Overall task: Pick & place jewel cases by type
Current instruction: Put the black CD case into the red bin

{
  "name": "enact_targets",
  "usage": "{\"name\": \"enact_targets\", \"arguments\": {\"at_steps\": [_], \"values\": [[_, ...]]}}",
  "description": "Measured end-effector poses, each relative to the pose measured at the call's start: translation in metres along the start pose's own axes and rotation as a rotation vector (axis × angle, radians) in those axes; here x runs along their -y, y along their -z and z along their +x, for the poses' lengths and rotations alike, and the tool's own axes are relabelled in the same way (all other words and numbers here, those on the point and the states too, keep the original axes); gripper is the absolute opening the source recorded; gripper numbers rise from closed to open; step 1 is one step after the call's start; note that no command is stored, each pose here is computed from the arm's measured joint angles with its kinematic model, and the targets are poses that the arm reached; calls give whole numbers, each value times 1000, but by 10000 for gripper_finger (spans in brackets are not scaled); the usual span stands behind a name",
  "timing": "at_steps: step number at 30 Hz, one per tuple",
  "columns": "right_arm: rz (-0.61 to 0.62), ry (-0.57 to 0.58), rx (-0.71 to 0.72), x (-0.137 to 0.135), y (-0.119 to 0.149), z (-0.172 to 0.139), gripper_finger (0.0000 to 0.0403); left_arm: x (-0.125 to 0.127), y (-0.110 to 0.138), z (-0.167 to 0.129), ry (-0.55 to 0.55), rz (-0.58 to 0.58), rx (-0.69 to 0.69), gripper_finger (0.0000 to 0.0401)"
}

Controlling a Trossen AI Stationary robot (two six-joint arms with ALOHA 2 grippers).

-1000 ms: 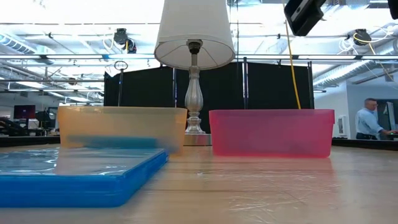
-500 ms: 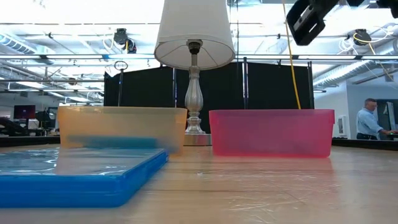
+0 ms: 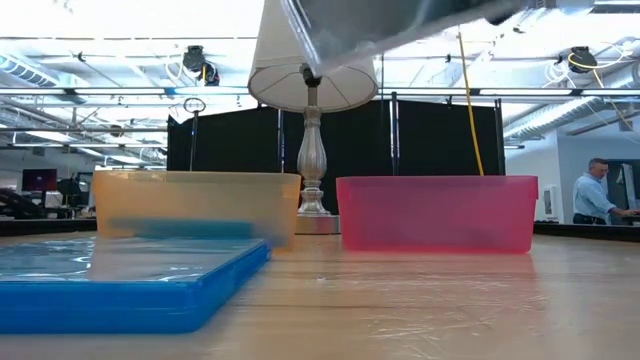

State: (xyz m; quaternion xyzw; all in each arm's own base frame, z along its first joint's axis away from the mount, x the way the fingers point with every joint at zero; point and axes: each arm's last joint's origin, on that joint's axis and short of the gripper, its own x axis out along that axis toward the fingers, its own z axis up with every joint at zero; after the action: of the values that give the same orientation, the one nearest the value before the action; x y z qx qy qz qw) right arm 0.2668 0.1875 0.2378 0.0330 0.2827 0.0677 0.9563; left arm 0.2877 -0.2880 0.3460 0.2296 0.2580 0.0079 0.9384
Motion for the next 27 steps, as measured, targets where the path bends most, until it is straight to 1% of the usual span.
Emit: {"name": "enact_targets", "arguments": {"at_steps": [2,3,7,9,11,16,18,21,24,27], "values": [[-22,57,-34,-6,-18,-8,17,-6,5,10,-27,32,-48,285],[-31,69,-48,-9,-25,-11,17,-9,6,16,-23,26,-62,285],[-57,82,-82,-13,-39,-17,16,-17,7,34,52,-37,-101,285],[-73,76,-88,-14,-39,-16,16,-21,7,42,49,-53,-108,285],[-91,75,-87,-15,-38,-11,16,-25,8,46,19,-52,-117,285],[-157,103,-164,-17,-23,6,16,-30,8,50,-2,-75,-120,285],[-162,108,-170,-19,-19,13,16,-30,8,50,0,-81,-120,285],[-176,125,-177,-19,-16,18,16,-31,8,55,41,-101,-124,285],[-176,164,-139,-20,-17,21,16,-31,12,67,64,-104,-148,285],[-181,158,-90,-21,-22,21,16,-31,15,79,74,-106,-167,285]]}}
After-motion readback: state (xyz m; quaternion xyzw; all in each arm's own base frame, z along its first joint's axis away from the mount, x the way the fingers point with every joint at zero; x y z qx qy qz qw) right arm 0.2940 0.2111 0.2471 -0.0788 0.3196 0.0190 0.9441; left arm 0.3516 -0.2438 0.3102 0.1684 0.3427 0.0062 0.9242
